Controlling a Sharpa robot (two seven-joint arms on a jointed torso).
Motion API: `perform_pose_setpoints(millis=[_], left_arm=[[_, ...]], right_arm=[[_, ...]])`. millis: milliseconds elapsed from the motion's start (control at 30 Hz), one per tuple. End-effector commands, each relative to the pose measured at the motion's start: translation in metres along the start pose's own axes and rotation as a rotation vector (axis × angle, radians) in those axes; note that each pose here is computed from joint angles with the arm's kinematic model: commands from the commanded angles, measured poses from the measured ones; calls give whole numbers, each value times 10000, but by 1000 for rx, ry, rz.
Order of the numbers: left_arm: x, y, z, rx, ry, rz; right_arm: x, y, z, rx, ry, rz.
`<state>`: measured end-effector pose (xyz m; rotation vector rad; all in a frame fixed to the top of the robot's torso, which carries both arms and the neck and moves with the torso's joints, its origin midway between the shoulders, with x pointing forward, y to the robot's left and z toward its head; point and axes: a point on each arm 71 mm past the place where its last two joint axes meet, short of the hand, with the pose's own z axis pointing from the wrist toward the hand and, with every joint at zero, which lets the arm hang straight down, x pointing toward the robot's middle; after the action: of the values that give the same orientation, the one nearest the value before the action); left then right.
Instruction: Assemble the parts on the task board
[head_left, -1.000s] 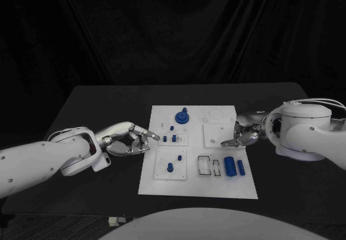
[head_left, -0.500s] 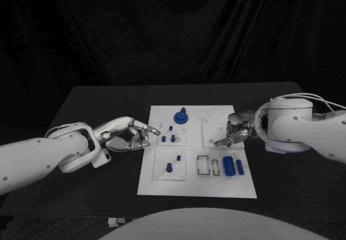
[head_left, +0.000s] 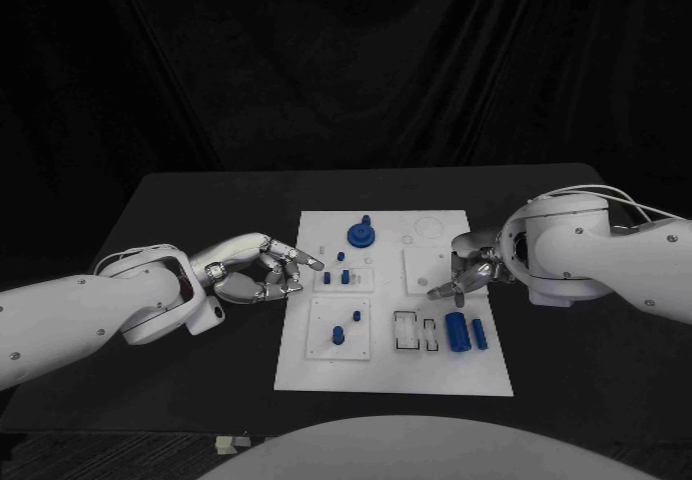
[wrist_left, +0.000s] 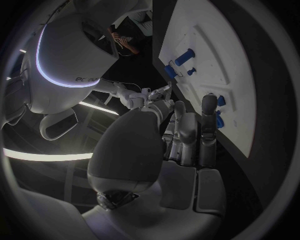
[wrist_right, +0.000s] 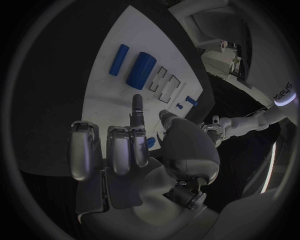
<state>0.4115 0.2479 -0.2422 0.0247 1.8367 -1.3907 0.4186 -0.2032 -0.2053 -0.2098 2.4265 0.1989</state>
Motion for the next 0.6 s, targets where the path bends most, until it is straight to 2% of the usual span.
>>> perform_pose_setpoints(millis=[33, 200, 600], left_arm=[[-4, -18, 22, 11, 3, -10], [3, -19, 43, 14, 7, -12], [14, -18, 77, 18, 12, -13]], right_arm=[[48, -24, -12, 28, 32, -65], [69, -43, -35, 39, 29, -102], [234, -95, -53, 45, 26, -107]])
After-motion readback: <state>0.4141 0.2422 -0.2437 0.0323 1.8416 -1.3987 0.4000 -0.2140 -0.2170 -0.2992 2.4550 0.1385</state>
